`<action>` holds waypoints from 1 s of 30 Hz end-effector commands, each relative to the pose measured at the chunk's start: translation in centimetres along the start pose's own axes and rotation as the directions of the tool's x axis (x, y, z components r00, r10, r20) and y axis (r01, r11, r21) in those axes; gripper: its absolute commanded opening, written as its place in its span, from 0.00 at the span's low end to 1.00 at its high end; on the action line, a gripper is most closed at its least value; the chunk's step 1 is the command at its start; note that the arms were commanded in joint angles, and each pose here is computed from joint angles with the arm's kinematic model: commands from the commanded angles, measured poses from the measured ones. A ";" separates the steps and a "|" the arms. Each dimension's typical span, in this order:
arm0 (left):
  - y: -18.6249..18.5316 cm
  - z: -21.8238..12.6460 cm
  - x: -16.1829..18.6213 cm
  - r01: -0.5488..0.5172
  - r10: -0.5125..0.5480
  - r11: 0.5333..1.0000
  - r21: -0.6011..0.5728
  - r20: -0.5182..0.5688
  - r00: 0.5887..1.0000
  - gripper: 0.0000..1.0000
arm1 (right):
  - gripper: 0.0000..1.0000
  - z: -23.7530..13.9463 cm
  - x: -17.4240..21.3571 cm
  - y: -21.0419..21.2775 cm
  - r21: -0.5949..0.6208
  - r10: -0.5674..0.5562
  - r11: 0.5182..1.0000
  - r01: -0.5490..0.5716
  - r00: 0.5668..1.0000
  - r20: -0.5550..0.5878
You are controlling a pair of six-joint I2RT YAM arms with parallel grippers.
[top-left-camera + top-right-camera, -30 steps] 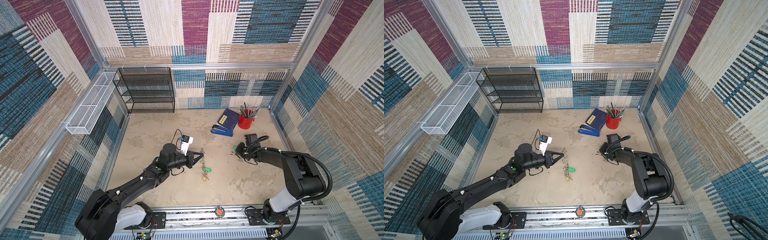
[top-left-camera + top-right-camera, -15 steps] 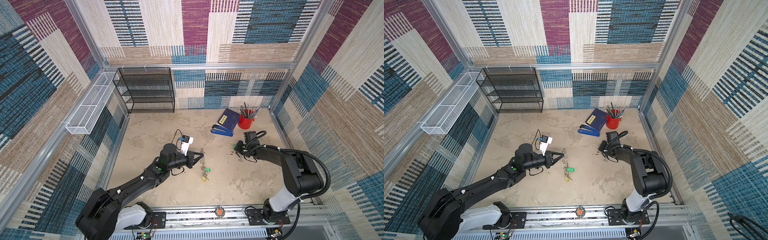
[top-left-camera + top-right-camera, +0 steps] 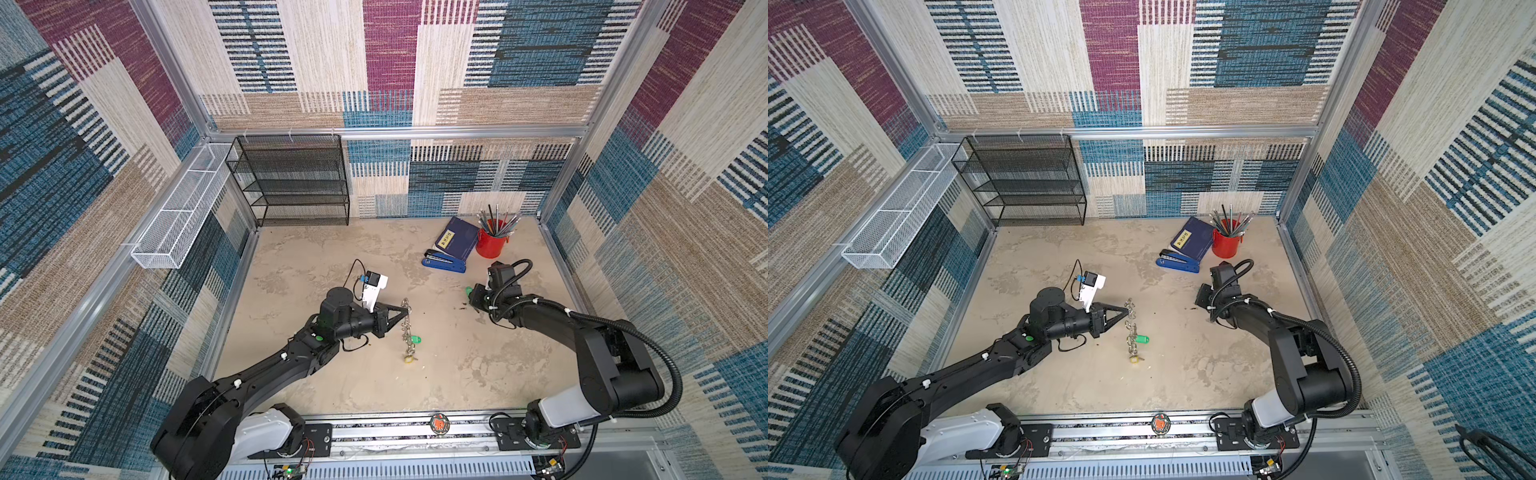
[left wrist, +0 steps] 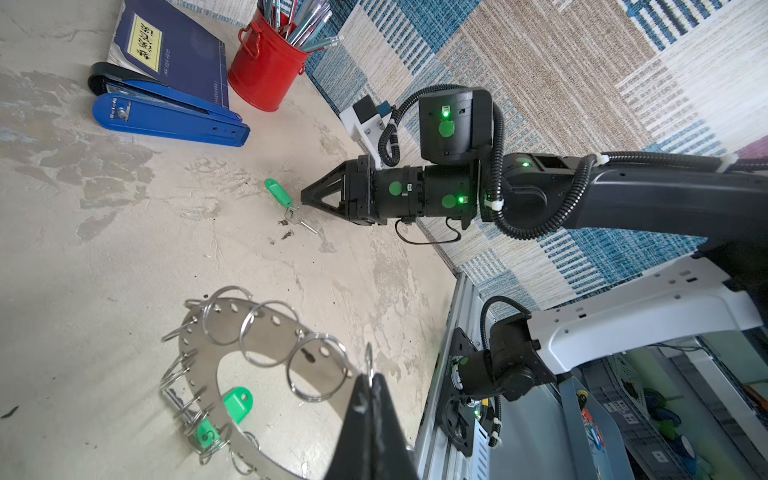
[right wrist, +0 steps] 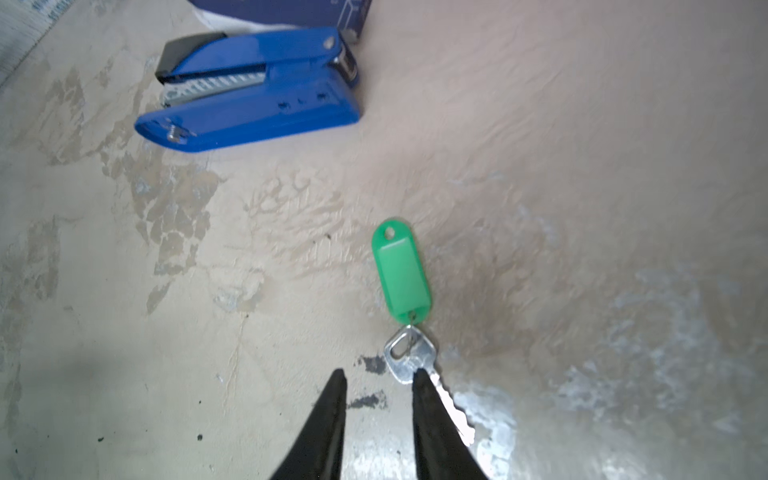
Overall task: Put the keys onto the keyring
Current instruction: 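Lower the right gripper and grasp the green-tagged key's ring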
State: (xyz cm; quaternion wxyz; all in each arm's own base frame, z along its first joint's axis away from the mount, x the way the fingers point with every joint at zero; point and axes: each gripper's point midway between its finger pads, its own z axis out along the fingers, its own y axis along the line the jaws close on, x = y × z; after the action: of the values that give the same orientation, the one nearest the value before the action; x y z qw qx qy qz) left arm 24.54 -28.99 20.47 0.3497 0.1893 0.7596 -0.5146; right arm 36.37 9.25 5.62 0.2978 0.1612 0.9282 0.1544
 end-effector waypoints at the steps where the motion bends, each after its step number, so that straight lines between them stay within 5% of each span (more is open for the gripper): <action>1: -1.0 0.0 -0.8 -0.033 0.032 0.998 0.049 0.031 0.999 0.00 | 0.31 0.6 0.2 -0.4 0.024 0.053 0.998 -0.053 0.999 0.006; 14: -1.2 -0.3 -0.9 -0.045 0.043 0.998 0.050 0.042 0.998 0.00 | 0.18 1.8 -0.5 -0.7 0.070 0.076 0.995 -0.078 0.997 0.028; 30: -1.2 -0.1 -0.8 -0.041 0.038 0.997 0.060 0.038 0.999 0.00 | 0.14 2.6 -0.6 -1.0 0.093 0.067 0.993 -0.069 0.997 0.027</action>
State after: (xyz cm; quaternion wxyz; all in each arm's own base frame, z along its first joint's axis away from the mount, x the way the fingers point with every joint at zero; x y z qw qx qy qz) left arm 24.26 -29.13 20.73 0.3525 0.1976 0.7502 -0.5234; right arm 37.52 8.53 3.20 0.2831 0.2074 0.9290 0.1178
